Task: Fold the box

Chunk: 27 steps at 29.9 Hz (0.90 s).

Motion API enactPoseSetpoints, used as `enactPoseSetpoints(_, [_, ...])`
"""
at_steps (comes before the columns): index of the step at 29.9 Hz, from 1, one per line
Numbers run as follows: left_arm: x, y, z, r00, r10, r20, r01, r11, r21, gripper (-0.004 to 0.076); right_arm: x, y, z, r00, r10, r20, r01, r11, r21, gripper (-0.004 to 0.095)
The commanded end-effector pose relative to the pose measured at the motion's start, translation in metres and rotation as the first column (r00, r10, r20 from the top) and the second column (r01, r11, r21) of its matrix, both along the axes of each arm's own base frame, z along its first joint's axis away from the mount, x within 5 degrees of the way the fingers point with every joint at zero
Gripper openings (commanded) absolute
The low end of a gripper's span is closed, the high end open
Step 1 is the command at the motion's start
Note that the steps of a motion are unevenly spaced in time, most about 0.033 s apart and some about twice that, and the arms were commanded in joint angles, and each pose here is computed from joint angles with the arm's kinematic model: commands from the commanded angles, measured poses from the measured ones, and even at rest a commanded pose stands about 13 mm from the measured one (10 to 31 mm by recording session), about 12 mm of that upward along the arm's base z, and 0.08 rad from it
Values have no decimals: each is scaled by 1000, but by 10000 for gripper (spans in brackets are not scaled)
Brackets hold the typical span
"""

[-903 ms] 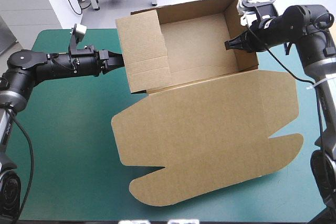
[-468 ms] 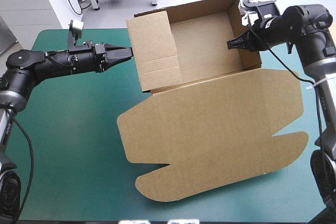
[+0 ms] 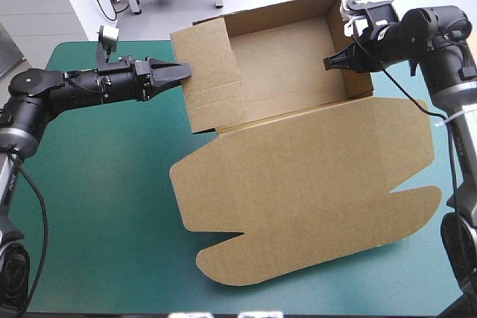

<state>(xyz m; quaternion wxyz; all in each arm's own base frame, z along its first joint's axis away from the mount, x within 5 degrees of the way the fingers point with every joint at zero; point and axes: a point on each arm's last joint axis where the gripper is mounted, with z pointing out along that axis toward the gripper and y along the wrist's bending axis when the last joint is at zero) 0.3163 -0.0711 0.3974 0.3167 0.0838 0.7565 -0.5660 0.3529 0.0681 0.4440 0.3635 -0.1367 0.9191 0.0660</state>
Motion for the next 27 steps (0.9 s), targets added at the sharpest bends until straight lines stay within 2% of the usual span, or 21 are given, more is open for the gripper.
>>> enactPoseSetpoints(1, [-13, -10, 24, 998, -56, 40, 59, 995, -80, 344, -12, -2, 30, 991, -26, 130, 19, 998, 60, -14])
enactPoseSetpoints(3, [-11, -15, 20, 998, -64, 23, 66, 995, -81, 343, -12, -1, 30, 991, -36, 130, 26, 997, 72, -14])
enactPoseSetpoints(8, [-15, -33, 15, 997, -55, 62, 51, 997, 59, 360, -13, 3, 30, 989, -55, 138, 47, 997, 54, -13])
enactPoseSetpoints(14, [-24, -45, 27, 982, 128, 136, -150, 974, 172, 377, -20, 18, 40, 980, -59, 187, 64, 998, -19, -13])
enactPoseSetpoints(20, [-25, -47, 28, 958, 222, 183, -265, 928, 262, 377, -35, 38, 59, 971, -33, 236, 34, 999, 2, -13])
enactPoseSetpoints(27, [-18, -44, 28, 920, 319, 228, -376, 883, 282, 377, -46, 58, 63, 964, -30, 265, 52, 995, -79, -13])
